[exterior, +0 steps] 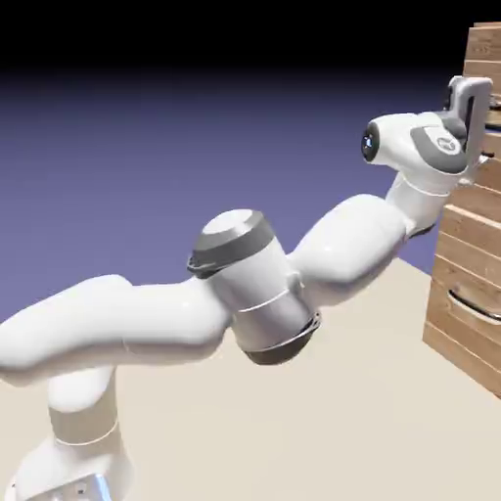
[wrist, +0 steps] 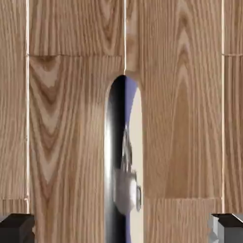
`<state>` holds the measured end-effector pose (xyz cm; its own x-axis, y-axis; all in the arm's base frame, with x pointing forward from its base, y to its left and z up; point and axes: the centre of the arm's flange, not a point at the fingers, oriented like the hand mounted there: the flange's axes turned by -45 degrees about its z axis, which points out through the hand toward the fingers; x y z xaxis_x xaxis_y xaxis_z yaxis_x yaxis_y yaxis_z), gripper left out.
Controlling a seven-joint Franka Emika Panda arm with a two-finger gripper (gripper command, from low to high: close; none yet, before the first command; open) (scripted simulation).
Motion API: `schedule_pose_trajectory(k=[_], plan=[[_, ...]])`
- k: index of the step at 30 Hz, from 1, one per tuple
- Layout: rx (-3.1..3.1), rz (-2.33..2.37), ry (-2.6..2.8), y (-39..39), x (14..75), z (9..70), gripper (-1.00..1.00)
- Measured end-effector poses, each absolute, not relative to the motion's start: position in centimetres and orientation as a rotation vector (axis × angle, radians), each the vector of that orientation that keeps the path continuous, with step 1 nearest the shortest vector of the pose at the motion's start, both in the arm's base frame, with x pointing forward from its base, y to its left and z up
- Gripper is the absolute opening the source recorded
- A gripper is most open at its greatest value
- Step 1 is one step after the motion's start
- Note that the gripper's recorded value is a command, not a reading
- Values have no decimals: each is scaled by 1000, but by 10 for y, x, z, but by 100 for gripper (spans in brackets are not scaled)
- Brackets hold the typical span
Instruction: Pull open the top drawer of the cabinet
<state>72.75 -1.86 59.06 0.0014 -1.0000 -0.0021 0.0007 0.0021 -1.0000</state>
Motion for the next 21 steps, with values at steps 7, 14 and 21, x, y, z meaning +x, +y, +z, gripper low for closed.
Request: schedule_pose_trajectory(k=[7,14,21], plan=[[-1208,-1209,1208,-18,722,589,-100],[-1209,-1210,1208,-18,674,589,-100],[-1208,-1209,1208,-18,615,589,-100]])
